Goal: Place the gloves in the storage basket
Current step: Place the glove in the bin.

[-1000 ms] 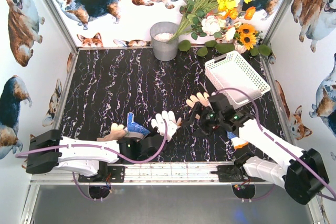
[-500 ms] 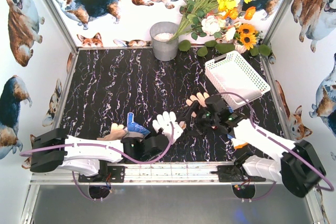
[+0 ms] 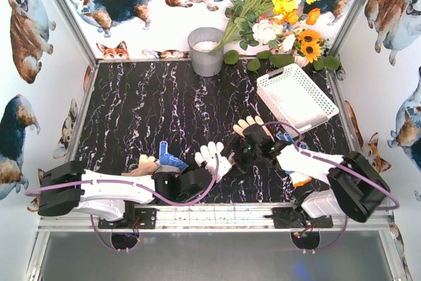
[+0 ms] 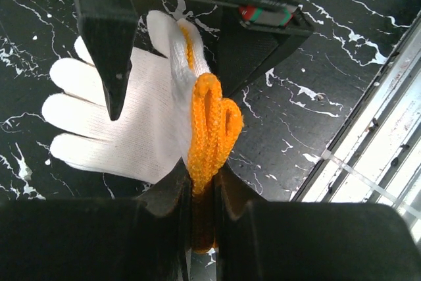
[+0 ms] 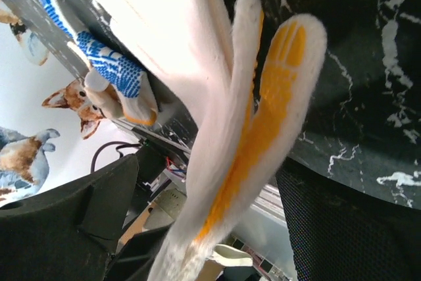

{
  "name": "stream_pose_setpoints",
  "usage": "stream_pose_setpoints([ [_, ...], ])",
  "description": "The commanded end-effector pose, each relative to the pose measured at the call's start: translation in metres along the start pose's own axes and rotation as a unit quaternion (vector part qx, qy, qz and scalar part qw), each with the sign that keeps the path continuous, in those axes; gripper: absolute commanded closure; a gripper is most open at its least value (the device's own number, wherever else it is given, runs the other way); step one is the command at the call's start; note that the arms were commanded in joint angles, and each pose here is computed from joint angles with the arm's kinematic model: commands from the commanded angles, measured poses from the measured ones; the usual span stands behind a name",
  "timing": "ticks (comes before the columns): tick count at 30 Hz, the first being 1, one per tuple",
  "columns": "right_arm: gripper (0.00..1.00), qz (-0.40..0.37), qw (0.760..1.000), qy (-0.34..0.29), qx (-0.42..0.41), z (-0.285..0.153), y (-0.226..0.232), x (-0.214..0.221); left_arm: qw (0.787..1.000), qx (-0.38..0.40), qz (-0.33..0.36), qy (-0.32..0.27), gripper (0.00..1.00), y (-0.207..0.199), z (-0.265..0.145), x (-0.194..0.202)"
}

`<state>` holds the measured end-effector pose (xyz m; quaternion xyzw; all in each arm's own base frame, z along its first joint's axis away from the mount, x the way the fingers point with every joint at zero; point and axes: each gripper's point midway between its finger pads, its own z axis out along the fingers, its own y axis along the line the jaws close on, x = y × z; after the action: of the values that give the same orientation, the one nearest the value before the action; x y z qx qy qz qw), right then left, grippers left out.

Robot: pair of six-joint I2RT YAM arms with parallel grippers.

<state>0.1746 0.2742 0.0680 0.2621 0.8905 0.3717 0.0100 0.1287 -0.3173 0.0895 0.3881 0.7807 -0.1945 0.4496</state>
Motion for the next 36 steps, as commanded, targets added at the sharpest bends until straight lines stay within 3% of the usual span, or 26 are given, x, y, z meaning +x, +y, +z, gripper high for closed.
stream_pose_setpoints([
  [1, 0.14, -0.028, 0.999, 0.017, -0.024, 0.009, 0.012, 0.002, 0.999, 0.026, -0.005, -0.026, 1.0, -0.009, -0.001, -0.015],
  [12, 0.34, -0.046, 0.997, 0.053, -0.022, 0.021, 0.01, 0.008, 0.999, 0.045, -0.007, -0.014, 1.0, -0.015, -0.002, -0.006],
  [17, 0.55, -0.052, 0.996, 0.062, -0.041, 0.024, 0.019, 0.009, 0.999, 0.041, -0.01, -0.016, 1.0, -0.012, -0.004, -0.007],
  [19, 0.68, -0.058, 0.995, 0.064, -0.051, 0.024, 0.024, 0.009, 0.999, 0.04, -0.013, -0.018, 1.0, -0.012, -0.005, -0.008],
  [21, 0.89, -0.068, 0.994, 0.066, -0.059, 0.024, 0.029, 0.01, 0.999, 0.038, -0.017, -0.018, 1.0, -0.011, -0.006, -0.008],
  [24, 1.0, -0.088, 0.991, 0.07, -0.075, 0.022, 0.038, 0.011, 0.999, 0.038, -0.022, -0.023, 1.0, -0.011, -0.007, -0.011],
  [31, 1.0, -0.158, 0.982, 0.059, -0.083, 0.009, 0.05, 0.001, 0.999, 0.016, -0.022, -0.034, 1.0, -0.007, -0.005, -0.032],
  [36, 1.0, -0.221, 0.971, 0.036, -0.078, -0.021, 0.059, -0.03, 0.999, 0.002, -0.018, -0.047, 1.0, -0.003, 0.008, -0.055],
])
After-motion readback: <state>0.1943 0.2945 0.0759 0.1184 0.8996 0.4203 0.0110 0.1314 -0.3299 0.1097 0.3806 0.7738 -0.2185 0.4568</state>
